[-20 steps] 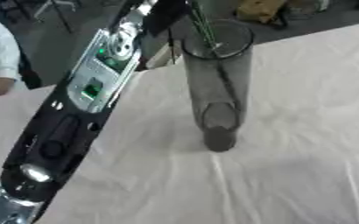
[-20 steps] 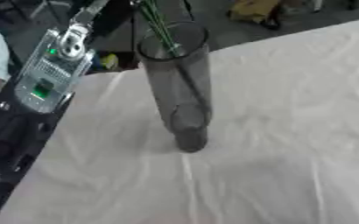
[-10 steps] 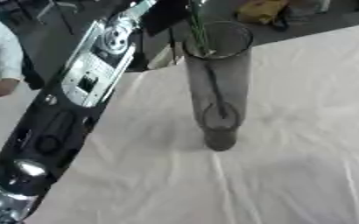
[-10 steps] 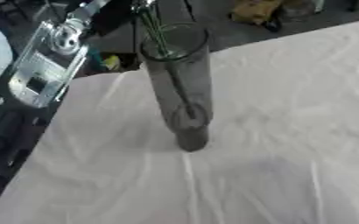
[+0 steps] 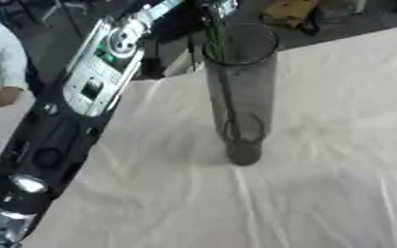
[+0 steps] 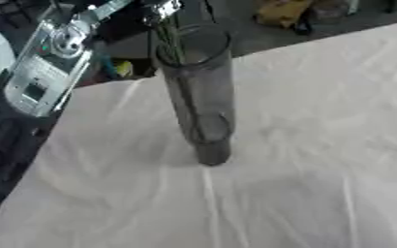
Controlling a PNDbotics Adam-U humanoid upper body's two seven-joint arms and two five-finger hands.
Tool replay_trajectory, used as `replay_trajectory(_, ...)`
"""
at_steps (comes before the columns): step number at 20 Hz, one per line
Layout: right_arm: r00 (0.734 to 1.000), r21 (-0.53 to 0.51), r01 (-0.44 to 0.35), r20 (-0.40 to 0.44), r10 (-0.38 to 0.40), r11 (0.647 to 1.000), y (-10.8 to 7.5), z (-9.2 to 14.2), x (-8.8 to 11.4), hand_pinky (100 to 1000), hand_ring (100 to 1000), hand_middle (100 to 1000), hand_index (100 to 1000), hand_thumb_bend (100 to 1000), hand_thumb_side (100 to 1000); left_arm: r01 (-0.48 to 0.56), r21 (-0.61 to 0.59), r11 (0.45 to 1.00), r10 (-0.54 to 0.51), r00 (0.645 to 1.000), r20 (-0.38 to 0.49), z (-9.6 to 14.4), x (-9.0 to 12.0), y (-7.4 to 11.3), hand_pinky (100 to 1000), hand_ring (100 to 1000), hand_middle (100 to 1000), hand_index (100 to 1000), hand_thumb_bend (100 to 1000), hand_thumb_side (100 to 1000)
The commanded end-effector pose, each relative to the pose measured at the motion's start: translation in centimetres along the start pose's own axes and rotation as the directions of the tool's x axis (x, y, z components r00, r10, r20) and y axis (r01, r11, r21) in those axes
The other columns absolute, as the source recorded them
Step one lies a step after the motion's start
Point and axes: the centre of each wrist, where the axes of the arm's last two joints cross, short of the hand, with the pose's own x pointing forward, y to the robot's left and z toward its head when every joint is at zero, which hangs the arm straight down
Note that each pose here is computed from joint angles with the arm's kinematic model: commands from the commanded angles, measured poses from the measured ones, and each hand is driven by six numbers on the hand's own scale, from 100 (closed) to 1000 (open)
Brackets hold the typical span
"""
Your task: Arrange flowers into the vase.
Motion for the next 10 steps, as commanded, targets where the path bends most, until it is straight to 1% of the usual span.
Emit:
replay_trajectory(1,1.0,0.006,-0.013,0.027,0.012,1.0,-0.4,-0.5,0.7,684,541,508,764,100,1000,0.03,-0.011,0.999,-0.03,1.0,0.003,0.6,0.4,1.8,889,904,940,1000,345,1000)
replay_trajectory(2,1.0,0.006,-0.012,0.027,0.012,1.0,-0.4,-0.5,0.7,684,541,508,764,100,1000,0.027,-0.024,0.999,-0.027,1.0,0.001,0.6,0.4,1.8,888,903,938,1000,514,1000)
replay_trajectory(3,1.0,0.006,-0.012,0.027,0.012,1.0,-0.4,-0.5,0.7,684,541,508,764,100,1000,0.021,-0.035,0.999,-0.021,1.0,0.001,0.7,0.4,1.8,886,902,937,1000,620,1000)
replay_trajectory(4,1.0,0.006,-0.011,0.027,0.011,1.0,-0.4,-0.5,0.7,684,541,508,764,100,1000,0.014,-0.044,0.999,-0.014,1.0,0.002,0.7,0.5,2.0,885,901,936,1000,676,1000)
replay_trajectory(6,1.0,0.006,-0.01,0.028,0.01,1.0,-0.4,-0.5,0.7,684,541,508,764,100,1000,0.003,-0.056,0.998,-0.003,1.0,0.002,0.9,0.6,2.4,884,899,935,1000,710,1000)
replay_trajectory(10,1.0,0.007,-0.008,0.029,0.008,1.0,-0.4,-0.5,0.7,684,541,508,763,100,1000,0.011,-0.07,0.997,-0.012,1.0,-0.014,1.4,0.9,3.2,892,903,940,1000,739,1000)
